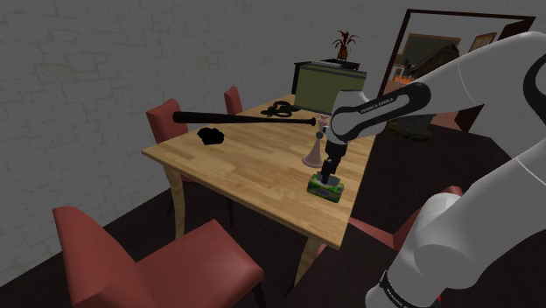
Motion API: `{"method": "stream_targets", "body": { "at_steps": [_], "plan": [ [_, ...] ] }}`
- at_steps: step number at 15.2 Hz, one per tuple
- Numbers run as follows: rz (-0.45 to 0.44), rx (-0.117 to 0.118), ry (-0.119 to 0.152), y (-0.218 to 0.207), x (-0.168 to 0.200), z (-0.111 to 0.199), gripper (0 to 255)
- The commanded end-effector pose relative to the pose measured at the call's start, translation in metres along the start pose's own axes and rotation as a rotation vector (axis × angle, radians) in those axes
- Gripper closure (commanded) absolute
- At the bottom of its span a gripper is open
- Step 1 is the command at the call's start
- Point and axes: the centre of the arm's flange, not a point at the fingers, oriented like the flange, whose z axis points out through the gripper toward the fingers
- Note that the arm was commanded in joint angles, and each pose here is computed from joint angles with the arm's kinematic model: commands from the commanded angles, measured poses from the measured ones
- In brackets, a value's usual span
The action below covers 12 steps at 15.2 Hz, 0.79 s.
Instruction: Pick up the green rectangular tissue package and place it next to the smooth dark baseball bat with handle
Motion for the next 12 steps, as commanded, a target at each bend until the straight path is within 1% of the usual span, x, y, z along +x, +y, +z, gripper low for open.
{"method": "stream_targets", "body": {
  "at_steps": [1,6,7,12],
  "plan": [
    [0.000,0.000,0.000,0.0003,-0.0002,0.0015,0],
    [0.000,0.000,0.000,0.0004,-0.0002,0.0015,0],
    [0.000,0.000,0.000,0.0004,-0.0002,0.0015,255],
    [0.000,0.000,0.000,0.0004,-0.0002,0.0015,255]
  ]
}}
